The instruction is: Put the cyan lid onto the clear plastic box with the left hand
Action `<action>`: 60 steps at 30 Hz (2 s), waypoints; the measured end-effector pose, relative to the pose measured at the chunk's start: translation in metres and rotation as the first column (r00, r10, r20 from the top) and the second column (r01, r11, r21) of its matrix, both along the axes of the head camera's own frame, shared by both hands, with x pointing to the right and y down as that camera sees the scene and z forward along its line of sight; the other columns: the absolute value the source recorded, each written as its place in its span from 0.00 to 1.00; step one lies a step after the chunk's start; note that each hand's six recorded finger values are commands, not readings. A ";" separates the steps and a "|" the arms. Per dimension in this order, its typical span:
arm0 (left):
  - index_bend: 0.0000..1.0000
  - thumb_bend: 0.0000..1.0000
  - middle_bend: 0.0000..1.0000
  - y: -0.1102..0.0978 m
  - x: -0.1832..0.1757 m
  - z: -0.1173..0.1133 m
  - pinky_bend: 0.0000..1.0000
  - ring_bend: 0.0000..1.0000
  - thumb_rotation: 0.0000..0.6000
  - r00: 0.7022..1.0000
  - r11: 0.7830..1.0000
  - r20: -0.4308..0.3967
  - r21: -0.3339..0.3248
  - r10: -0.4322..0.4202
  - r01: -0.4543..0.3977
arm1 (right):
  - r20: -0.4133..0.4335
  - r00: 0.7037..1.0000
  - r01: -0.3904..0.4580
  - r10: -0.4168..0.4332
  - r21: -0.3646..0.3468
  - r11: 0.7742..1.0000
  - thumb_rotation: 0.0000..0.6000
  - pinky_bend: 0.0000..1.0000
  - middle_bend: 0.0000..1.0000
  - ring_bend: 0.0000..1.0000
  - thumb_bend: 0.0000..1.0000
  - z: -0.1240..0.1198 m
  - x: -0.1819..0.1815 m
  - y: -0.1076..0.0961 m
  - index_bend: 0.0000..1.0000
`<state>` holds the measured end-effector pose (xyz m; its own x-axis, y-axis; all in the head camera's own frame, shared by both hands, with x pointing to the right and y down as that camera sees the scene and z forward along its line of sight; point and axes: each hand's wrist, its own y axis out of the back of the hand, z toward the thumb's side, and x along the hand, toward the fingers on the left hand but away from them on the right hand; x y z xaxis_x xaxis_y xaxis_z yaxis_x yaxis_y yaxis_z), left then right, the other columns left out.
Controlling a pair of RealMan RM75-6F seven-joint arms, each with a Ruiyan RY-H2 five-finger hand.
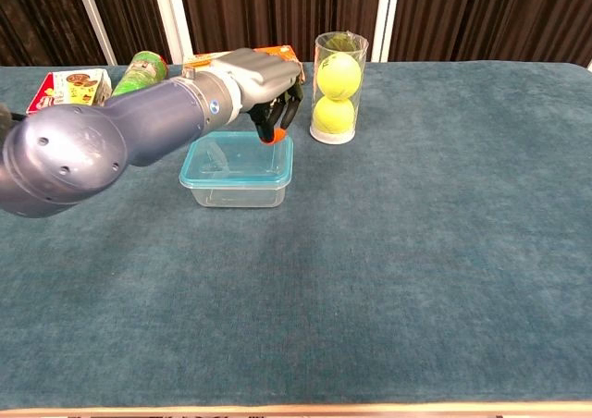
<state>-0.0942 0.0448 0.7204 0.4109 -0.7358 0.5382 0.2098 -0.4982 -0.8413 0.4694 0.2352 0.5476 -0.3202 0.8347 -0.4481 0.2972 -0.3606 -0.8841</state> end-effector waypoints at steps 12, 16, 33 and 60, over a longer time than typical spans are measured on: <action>0.66 0.50 0.61 0.018 0.011 -0.047 0.04 0.14 1.00 0.993 0.994 -0.068 0.044 0.100 -0.097 | -0.004 1.000 -0.001 0.001 0.000 1.000 1.00 0.00 0.00 0.00 0.29 0.000 0.000 0.000 0.10; 0.66 0.50 0.61 0.034 0.011 -0.044 0.04 0.14 1.00 0.986 0.988 -0.065 0.025 0.153 -0.152 | -0.006 1.000 -0.003 0.003 0.000 1.000 1.00 0.00 0.00 0.00 0.29 0.000 0.000 0.000 0.10; 0.66 0.50 0.61 0.055 0.000 -0.024 0.04 0.14 1.00 0.980 0.981 -0.072 -0.045 0.186 -0.190 | -0.005 1.000 -0.003 0.003 0.000 1.000 1.00 0.00 0.00 0.00 0.29 0.000 0.001 0.000 0.10; 0.65 0.50 0.60 0.059 -0.017 -0.020 0.03 0.14 1.00 0.982 0.980 -0.062 -0.077 0.180 -0.184 | -0.005 1.000 0.001 -0.001 0.001 1.000 1.00 0.00 0.00 0.00 0.29 0.000 0.000 0.000 0.10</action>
